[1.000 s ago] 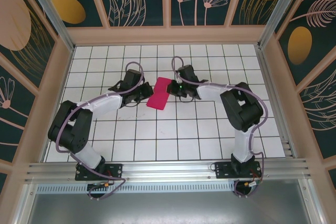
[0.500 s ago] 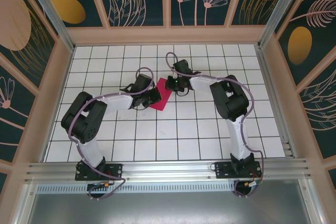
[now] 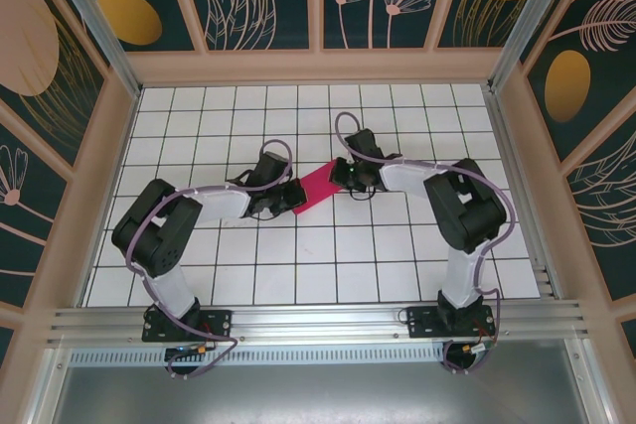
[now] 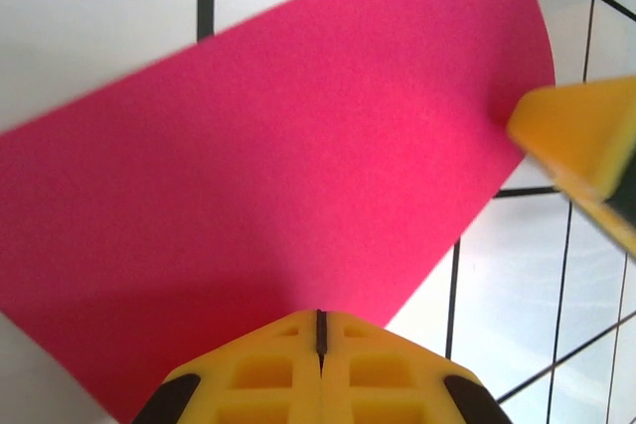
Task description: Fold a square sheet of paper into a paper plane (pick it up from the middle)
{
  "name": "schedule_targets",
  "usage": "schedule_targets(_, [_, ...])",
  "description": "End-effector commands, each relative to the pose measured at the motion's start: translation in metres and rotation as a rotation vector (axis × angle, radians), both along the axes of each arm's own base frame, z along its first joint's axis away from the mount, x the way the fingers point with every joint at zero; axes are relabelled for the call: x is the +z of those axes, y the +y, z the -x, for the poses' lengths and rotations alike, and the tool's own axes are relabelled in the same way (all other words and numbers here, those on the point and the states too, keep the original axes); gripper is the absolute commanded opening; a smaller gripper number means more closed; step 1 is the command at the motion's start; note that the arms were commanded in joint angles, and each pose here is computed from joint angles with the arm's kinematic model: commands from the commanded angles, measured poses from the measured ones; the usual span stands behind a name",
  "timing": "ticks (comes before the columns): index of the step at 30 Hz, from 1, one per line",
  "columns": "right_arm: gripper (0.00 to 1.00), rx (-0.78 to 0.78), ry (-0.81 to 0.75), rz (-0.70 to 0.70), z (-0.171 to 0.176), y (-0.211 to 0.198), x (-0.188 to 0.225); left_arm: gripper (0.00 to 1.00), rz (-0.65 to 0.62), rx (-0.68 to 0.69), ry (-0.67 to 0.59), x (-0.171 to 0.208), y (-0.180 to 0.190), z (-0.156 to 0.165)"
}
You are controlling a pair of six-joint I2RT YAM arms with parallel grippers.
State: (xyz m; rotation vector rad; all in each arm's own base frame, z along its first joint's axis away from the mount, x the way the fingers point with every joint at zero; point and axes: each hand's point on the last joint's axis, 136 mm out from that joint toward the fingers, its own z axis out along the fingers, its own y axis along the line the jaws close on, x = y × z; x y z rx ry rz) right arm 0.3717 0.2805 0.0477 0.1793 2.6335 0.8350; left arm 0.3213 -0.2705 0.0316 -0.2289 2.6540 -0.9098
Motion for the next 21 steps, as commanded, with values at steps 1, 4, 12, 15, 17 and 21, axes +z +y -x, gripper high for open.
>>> schedule_targets(1, [0.00,-0.022,-0.107,-0.080,-0.004,0.006,0.042,0.06,0.029,-0.009,-0.048,0.014,-0.005,-0.001])
schedule_targets(4, [0.00,-0.027,-0.112,-0.100,0.004,0.003,0.042,0.06,0.044,-0.012,-0.075,0.026,-0.009,0.000])
schedule_targets(12, [0.00,-0.008,-0.091,-0.150,0.020,0.003,0.030,0.04,0.049,-0.002,-0.079,0.025,-0.016,0.001])
schedule_targets(15, [0.00,0.019,-0.072,-0.171,0.023,0.008,0.025,0.03,0.053,0.007,-0.076,0.025,-0.016,0.001])
schedule_targets(17, [0.00,0.037,-0.058,-0.180,0.025,0.011,0.021,0.02,0.059,0.013,-0.070,0.025,-0.017,0.000])
schedule_targets(21, [0.00,0.065,-0.018,-0.188,0.032,0.017,0.012,0.00,0.063,0.018,-0.066,0.025,-0.018,-0.001])
